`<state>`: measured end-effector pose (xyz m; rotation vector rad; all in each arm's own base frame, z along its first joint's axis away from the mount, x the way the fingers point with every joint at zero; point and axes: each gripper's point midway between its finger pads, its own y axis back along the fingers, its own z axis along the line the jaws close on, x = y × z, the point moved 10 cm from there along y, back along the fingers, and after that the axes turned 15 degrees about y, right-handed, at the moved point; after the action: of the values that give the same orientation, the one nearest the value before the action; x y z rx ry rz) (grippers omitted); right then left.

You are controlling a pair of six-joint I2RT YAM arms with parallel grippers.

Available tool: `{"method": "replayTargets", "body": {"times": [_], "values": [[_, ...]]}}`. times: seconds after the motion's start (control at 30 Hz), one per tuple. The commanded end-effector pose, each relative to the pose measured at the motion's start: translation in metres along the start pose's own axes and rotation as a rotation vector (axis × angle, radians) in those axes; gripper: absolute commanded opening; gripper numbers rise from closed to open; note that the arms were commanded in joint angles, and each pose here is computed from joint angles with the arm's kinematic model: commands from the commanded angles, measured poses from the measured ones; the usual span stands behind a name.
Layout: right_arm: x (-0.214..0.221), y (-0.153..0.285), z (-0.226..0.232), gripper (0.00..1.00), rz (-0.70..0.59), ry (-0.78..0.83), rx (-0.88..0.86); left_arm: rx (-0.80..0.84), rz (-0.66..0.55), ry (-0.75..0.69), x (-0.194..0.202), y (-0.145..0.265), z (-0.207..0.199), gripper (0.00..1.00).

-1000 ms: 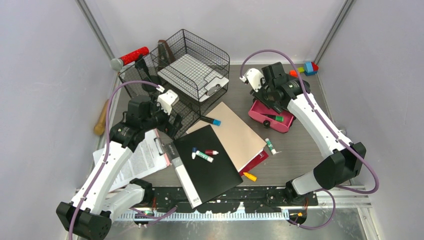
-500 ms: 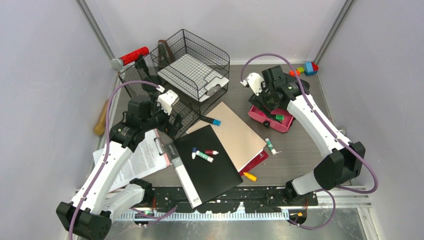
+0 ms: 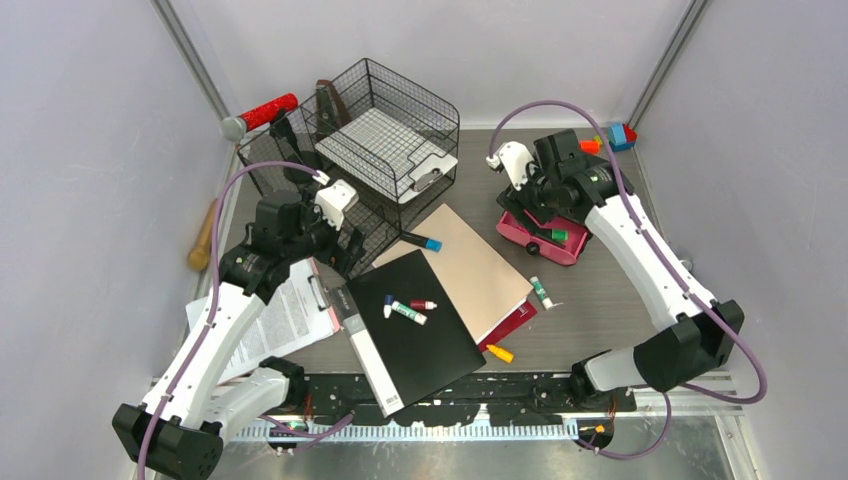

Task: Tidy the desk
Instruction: Place the stationery in the drawer, then pick up the stationery from the center of the board.

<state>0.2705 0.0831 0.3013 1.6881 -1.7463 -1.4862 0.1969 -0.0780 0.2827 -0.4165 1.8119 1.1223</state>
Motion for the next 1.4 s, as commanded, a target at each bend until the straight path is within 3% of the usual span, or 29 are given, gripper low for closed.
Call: {"method": "replayTargets", "body": {"times": [0.0,0.13,0.37,0.73,1.03,1.37], "values": [[-0.015,0.039,0.018,0.7,-0.2,0.004,-0.111,0.018,-0.047,-0.025,-0.006,0.003,-0.001,0.99],[-0.02,0.038,0.05,0.7,-0.241,0.106,-0.202,0.019,-0.048,-0.026,-0.006,0.003,-0.002,0.99],[-0.028,0.016,0.096,0.68,-0.18,0.23,-0.287,0.019,-0.048,-0.025,-0.006,0.003,-0.002,0.99],[-0.073,-0.041,0.104,0.69,-0.209,0.185,-0.24,-0.046,-0.069,-0.024,-0.009,0.007,0.002,0.99],[-0.113,-0.122,0.103,0.7,-0.219,0.097,-0.143,-0.087,-0.076,-0.021,-0.009,0.005,0.006,0.99],[-0.122,-0.17,0.105,0.69,-0.184,0.112,-0.095,-0.082,-0.068,-0.026,-0.009,0.003,0.006,0.99]]}}
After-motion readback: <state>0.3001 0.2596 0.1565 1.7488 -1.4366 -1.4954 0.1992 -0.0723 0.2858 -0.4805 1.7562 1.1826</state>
